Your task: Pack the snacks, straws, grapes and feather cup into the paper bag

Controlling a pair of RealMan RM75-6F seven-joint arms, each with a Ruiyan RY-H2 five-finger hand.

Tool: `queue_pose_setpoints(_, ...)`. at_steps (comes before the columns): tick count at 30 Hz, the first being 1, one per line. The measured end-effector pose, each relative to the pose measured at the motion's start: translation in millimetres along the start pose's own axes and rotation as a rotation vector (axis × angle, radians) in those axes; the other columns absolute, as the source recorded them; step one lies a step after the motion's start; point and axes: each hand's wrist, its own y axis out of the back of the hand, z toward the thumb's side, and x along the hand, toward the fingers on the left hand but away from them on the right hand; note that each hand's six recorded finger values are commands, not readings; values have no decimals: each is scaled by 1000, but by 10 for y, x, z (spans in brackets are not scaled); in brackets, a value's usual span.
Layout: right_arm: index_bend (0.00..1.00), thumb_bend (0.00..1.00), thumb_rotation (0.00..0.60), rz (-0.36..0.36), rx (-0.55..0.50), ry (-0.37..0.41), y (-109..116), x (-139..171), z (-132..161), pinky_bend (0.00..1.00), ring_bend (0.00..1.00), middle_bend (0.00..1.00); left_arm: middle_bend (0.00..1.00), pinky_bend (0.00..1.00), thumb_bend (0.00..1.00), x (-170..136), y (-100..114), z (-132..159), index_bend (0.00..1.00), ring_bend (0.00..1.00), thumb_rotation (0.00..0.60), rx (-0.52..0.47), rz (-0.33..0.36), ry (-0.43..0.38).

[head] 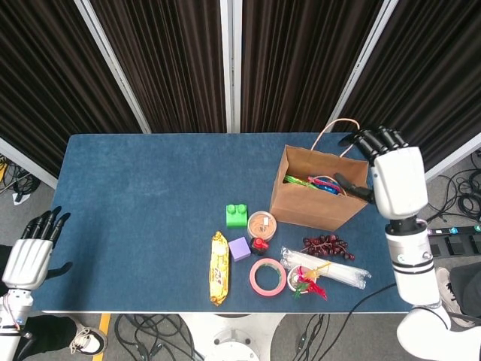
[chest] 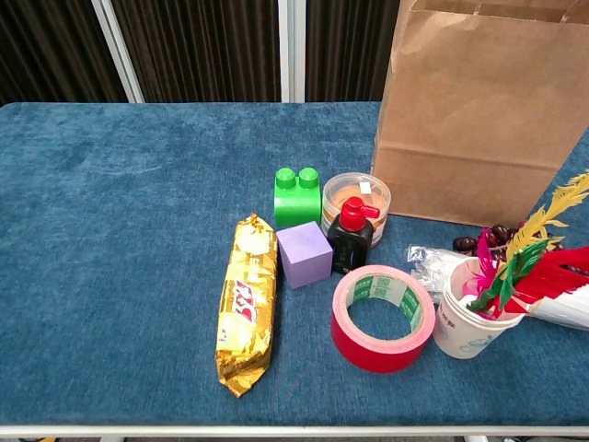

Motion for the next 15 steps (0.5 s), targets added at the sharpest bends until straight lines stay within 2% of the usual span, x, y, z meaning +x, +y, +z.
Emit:
queue_pose_setpoints(6, 414, 8, 600, 115, -42, 124, -175, 261, 311, 378, 295, 430, 87, 143, 66, -5, 10, -2, 102, 0, 600, 6, -1, -2)
queue_pose_setpoints(11, 414, 9, 600, 195, -23, 208, -288, 540, 506, 377, 296, 432, 87, 143, 66, -5, 47, -16, 102, 0, 600, 3, 10, 3)
queue_pose_setpoints(15, 414, 9, 600, 266, 3, 212, -389, 800, 487, 378, 296, 437, 87, 143, 66, -17, 35, -12, 102, 0, 600, 3, 2, -1)
